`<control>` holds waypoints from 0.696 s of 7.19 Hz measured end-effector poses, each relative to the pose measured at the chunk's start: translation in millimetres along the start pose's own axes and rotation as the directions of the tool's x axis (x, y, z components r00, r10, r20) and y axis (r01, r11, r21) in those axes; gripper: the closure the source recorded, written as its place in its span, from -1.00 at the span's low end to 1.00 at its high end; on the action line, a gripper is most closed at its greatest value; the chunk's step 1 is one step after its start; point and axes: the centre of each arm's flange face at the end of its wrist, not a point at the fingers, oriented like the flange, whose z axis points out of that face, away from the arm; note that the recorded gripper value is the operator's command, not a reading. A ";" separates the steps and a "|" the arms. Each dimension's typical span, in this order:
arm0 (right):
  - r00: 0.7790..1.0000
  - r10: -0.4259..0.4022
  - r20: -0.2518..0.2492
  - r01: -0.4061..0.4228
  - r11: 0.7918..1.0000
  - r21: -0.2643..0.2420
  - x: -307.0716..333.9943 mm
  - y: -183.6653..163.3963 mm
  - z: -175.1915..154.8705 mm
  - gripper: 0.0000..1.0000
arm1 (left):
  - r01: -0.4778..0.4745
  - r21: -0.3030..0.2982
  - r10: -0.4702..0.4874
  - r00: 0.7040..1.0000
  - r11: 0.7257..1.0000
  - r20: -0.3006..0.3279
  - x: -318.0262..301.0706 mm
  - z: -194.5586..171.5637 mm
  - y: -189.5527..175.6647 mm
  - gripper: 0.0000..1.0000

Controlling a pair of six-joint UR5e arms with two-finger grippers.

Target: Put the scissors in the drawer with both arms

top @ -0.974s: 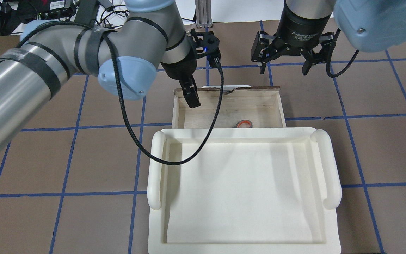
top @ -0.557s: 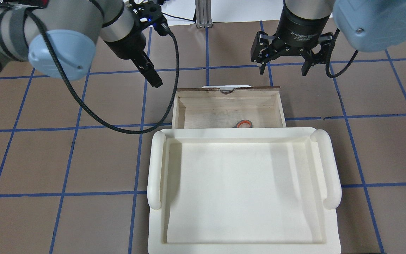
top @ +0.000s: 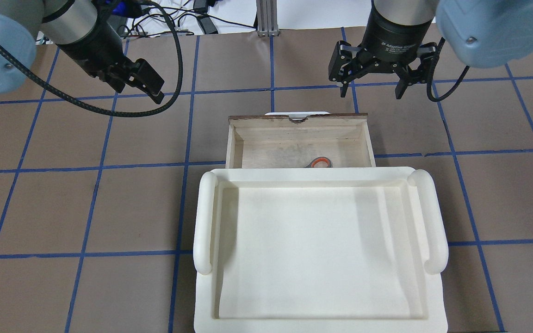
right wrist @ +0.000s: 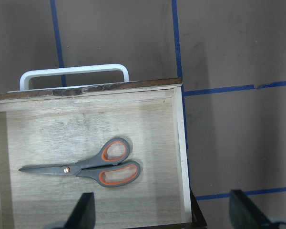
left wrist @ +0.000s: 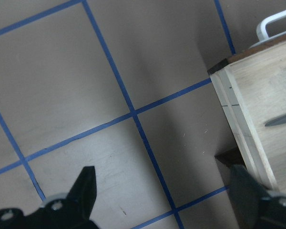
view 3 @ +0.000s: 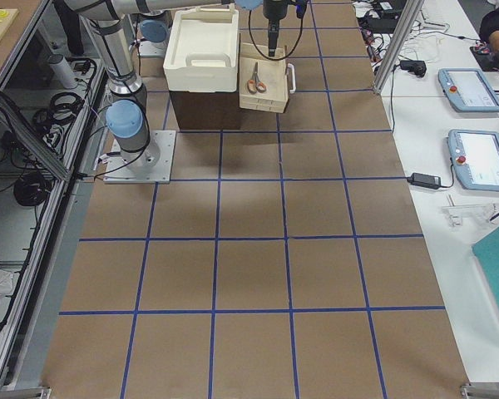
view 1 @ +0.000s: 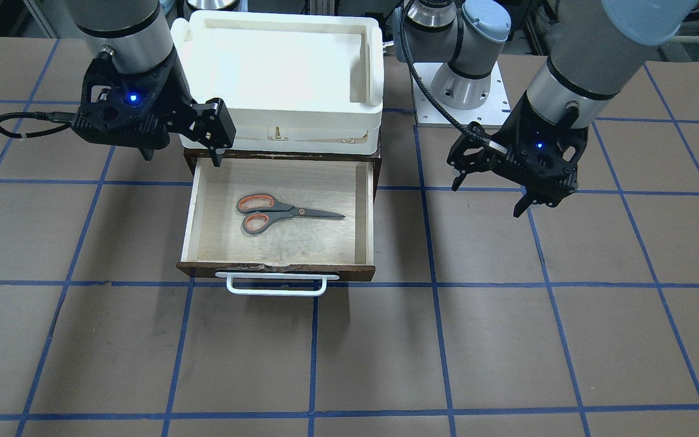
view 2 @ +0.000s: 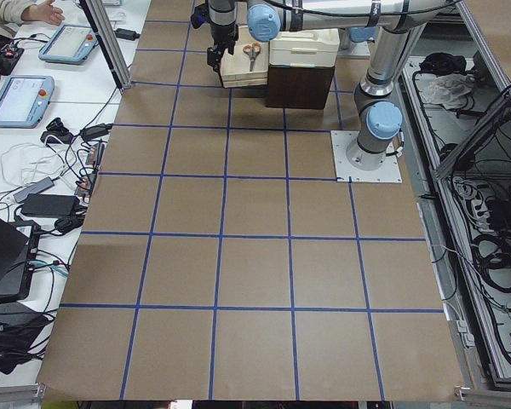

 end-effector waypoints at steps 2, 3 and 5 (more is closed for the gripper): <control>1.000 0.000 0.000 0.000 1.000 0.000 -0.3 0.0 0.4 -1.00 | 0.148 -0.003 -0.147 0.986 0.989 0.079 -0.4 -16.9 15.4 -1.00; 1.000 0.002 0.000 -0.002 1.000 0.000 -0.2 -0.2 0.4 -1.00 | 0.196 0.011 -0.196 0.976 0.981 0.097 4.4 -28.9 24.4 -1.00; 1.000 0.004 0.000 -0.004 1.000 -0.001 0.0 -0.2 0.5 -1.00 | 0.252 0.004 -0.251 0.962 0.968 0.103 13.4 -44.6 42.0 -0.99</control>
